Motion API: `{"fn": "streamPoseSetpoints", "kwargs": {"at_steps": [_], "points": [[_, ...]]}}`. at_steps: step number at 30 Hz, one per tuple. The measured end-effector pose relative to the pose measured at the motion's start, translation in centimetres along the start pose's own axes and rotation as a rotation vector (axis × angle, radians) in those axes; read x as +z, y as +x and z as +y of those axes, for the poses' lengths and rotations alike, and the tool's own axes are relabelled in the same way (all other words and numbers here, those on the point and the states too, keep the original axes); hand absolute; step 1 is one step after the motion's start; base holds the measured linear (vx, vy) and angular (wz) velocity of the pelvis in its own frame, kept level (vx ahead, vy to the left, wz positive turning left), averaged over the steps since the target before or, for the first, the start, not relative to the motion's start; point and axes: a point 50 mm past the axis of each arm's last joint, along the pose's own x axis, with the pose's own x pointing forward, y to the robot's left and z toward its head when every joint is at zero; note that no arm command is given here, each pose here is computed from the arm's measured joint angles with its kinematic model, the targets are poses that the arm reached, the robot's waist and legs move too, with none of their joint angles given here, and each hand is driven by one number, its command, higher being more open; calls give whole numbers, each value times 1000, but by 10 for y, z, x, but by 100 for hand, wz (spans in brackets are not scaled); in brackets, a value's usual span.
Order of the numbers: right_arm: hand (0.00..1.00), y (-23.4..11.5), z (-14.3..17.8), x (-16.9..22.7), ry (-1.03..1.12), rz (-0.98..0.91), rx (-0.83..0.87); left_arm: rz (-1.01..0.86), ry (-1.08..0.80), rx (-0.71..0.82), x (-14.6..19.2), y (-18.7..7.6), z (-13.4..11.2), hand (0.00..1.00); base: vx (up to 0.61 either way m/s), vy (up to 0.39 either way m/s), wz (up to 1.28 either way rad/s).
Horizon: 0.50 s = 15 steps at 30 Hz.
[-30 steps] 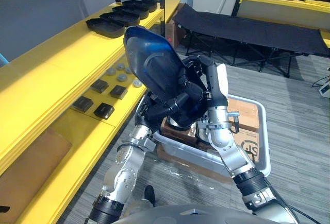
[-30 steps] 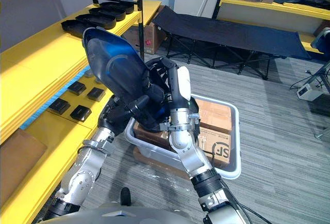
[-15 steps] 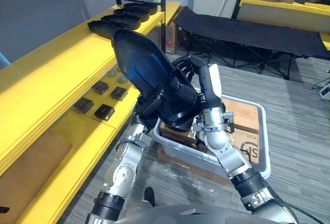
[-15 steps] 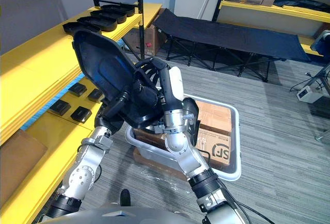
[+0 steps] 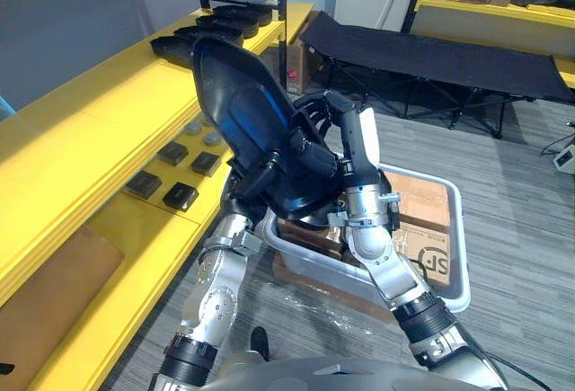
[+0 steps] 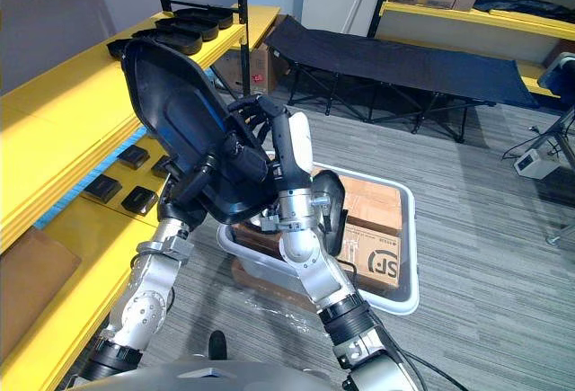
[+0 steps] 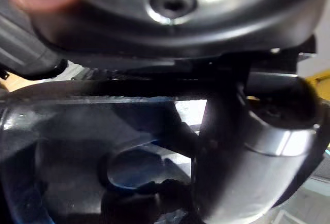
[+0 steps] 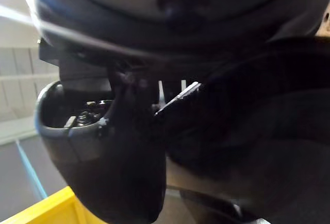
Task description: Walk over and take three plastic housings, then place them on the shelf
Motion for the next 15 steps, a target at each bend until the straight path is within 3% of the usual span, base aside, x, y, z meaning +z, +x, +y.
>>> {"fn": "streamPoseSetpoints", "kwargs": {"at_steps": [8, 15], "points": [[100, -3, -1, -3, 59, 57, -64, -30, 126, 60, 0, 0, -3, 0, 0, 0, 0], [100, -13, -7, -17, 77, 189, -120, -121, 371, 144, 7, 0, -7, 0, 0, 0, 0]]}}
